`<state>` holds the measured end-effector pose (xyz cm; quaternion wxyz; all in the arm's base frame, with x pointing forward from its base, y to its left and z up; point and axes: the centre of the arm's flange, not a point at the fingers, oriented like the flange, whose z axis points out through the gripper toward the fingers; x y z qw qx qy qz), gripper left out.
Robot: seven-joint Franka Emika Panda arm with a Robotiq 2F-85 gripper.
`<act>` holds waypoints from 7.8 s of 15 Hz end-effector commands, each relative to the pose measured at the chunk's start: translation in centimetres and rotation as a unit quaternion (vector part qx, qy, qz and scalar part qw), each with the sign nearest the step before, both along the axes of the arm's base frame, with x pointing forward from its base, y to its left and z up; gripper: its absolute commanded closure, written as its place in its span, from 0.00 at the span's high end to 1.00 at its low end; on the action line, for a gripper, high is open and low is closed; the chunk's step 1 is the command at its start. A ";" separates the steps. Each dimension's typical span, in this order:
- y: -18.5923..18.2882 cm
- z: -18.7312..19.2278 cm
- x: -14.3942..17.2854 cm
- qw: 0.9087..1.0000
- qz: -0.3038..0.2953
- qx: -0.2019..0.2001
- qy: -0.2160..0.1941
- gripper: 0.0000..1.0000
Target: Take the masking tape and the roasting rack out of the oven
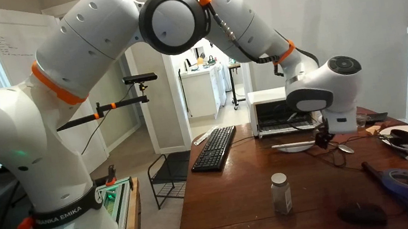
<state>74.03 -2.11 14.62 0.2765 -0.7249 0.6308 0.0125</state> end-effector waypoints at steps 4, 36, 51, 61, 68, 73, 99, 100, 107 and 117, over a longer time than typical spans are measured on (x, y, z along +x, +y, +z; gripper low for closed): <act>12.8 -0.5 -0.4 0.982 0.183 0.016 -0.037 1.00; 25.5 -3.7 6.3 0.877 0.453 -0.154 -0.028 0.76; 20.2 -3.1 4.6 0.901 0.391 -0.185 0.036 0.02; 16.6 0.4 3.4 0.916 0.357 -0.182 0.037 0.02; 14.6 -0.1 1.7 0.925 0.334 -0.170 0.063 0.02; 12.9 -1.0 0.6 0.932 0.315 -0.160 0.083 0.02; 19.4 0.2 1.7 0.937 0.336 -0.091 -0.018 1.00; 19.6 -0.3 1.8 0.940 0.326 -0.093 -0.022 0.97; 21.1 -3.2 2.7 0.957 0.268 -0.091 -0.067 0.37; 22.2 -3.8 3.7 0.962 0.242 -0.096 -0.087 0.84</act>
